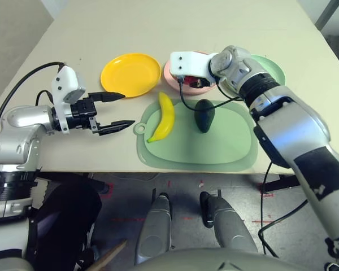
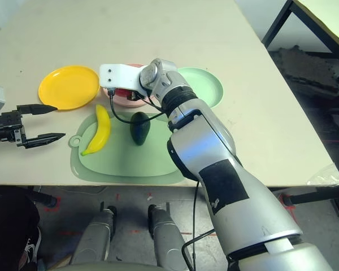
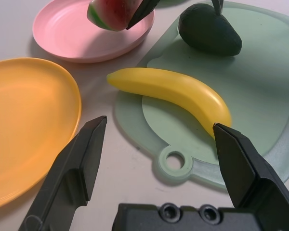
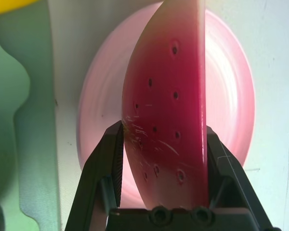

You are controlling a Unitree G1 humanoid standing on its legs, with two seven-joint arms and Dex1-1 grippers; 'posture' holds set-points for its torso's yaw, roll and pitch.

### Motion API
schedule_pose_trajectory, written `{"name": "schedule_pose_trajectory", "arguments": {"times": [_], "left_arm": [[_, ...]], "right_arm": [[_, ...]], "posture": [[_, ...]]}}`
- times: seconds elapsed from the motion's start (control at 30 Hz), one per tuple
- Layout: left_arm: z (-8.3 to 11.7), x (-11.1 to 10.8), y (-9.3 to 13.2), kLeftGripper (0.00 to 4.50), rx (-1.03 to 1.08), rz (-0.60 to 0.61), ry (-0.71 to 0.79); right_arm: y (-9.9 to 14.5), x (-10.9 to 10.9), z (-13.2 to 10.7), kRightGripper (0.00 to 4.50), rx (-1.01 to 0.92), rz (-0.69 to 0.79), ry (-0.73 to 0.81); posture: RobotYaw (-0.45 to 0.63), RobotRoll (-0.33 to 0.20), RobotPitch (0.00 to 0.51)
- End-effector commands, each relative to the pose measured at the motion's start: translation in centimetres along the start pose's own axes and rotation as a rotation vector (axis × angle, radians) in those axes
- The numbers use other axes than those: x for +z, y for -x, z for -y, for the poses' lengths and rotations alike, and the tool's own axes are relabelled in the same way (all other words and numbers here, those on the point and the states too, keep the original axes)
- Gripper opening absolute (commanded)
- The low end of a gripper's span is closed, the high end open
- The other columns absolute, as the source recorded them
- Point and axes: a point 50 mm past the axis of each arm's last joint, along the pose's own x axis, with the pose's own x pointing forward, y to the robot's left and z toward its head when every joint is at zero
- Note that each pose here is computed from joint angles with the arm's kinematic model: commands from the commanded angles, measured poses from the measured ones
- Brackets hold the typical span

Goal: Place the fruits into color-matched plates.

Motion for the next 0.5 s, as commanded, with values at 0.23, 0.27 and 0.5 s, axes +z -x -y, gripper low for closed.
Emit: {"name": "schedule_pose_trajectory", "arguments": {"times": [0.23,0.27,0.5], "left_arm": [[0.35,0.09,0.19,4.50,-0.016,-0.018,-0.005],[0.36,0.08,0.22,4.50,-0.014,-0.018,-0.005],[0.11,0.05,0.15,4.50,-0.010,-0.020,-0.008]], "right_arm": [[-0.24,0.03,-0.20,3.25,-0.008,-0.007,0.007],[-0.23,0.05,-0.17,3.59,-0.009,-0.007,0.008],[0.24,0.40,0.51,4.48,-0.030,-0.004,0.025]], "posture": [[0.10,0.000,0.295],[0.10,0.000,0.295],[0.09,0.000,0.287]]}}
